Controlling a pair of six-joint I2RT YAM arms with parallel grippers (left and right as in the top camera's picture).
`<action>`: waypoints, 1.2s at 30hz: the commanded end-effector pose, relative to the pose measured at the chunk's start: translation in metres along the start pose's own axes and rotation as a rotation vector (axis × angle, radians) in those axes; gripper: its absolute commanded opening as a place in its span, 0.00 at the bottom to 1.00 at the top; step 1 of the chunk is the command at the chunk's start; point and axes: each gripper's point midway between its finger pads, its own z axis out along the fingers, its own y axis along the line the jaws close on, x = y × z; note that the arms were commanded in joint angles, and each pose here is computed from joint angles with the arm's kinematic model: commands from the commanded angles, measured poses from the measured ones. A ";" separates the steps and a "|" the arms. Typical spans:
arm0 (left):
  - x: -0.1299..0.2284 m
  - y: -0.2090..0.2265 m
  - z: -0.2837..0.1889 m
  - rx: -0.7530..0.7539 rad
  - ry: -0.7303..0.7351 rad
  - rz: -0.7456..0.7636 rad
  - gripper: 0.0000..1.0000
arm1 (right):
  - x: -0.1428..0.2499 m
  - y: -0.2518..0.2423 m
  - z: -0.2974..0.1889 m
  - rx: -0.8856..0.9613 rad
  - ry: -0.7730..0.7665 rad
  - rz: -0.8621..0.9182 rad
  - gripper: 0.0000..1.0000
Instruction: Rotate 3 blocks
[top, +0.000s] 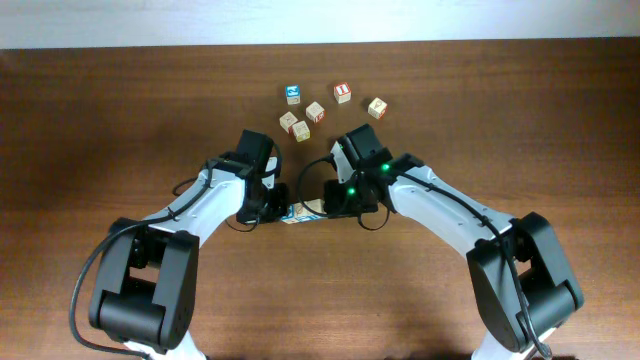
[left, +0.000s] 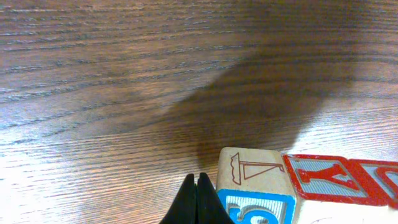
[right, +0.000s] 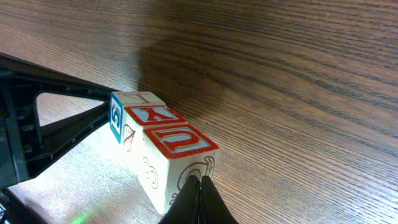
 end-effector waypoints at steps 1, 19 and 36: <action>0.011 -0.032 0.003 0.142 0.052 0.037 0.00 | 0.004 0.061 -0.005 -0.145 0.012 -0.100 0.04; -0.009 0.001 -0.002 0.091 0.000 -0.070 0.00 | -0.021 0.044 -0.004 -0.005 -0.103 -0.065 0.04; -0.041 0.017 -0.042 0.021 -0.083 0.024 0.00 | -0.053 0.063 -0.070 0.010 -0.125 -0.120 0.20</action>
